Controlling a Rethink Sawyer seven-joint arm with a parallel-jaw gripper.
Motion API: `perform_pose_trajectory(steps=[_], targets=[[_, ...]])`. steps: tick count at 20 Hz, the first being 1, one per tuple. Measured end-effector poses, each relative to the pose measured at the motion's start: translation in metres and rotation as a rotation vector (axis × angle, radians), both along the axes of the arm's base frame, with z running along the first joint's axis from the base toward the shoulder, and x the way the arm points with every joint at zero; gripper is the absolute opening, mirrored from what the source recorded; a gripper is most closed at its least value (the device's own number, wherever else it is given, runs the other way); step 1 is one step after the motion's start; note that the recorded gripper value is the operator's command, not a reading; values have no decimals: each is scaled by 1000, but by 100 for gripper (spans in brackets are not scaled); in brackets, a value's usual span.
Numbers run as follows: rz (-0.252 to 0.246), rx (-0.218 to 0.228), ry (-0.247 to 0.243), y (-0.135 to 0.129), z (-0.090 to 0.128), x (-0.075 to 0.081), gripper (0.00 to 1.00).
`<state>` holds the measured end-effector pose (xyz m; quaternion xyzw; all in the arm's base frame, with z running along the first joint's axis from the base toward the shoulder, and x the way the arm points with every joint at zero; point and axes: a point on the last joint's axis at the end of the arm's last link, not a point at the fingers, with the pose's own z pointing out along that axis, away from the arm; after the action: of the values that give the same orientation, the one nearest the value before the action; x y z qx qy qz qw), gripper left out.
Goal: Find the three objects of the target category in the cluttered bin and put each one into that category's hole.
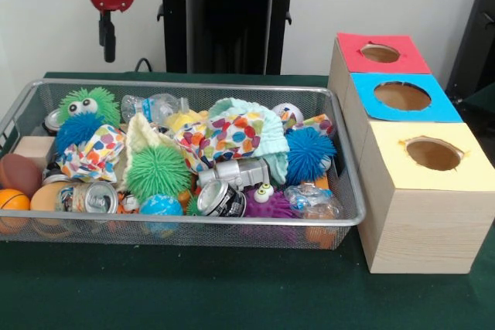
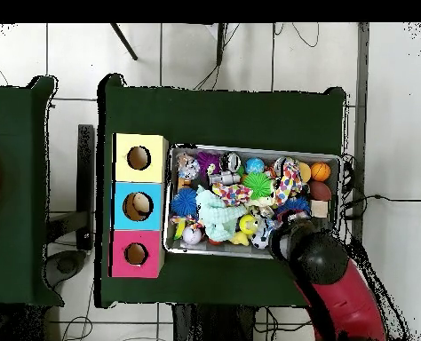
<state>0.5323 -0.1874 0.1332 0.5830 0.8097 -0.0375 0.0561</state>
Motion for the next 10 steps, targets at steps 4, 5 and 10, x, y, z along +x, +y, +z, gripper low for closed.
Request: perform_pose_trajectory(steps=[4, 5, 10], targets=[[-39, -15, -2, -10, -14, -20, 100], [-55, -17, -3, -13, -21, -27, 100], [-87, -9, -3, -16, -44, -44, 100]])
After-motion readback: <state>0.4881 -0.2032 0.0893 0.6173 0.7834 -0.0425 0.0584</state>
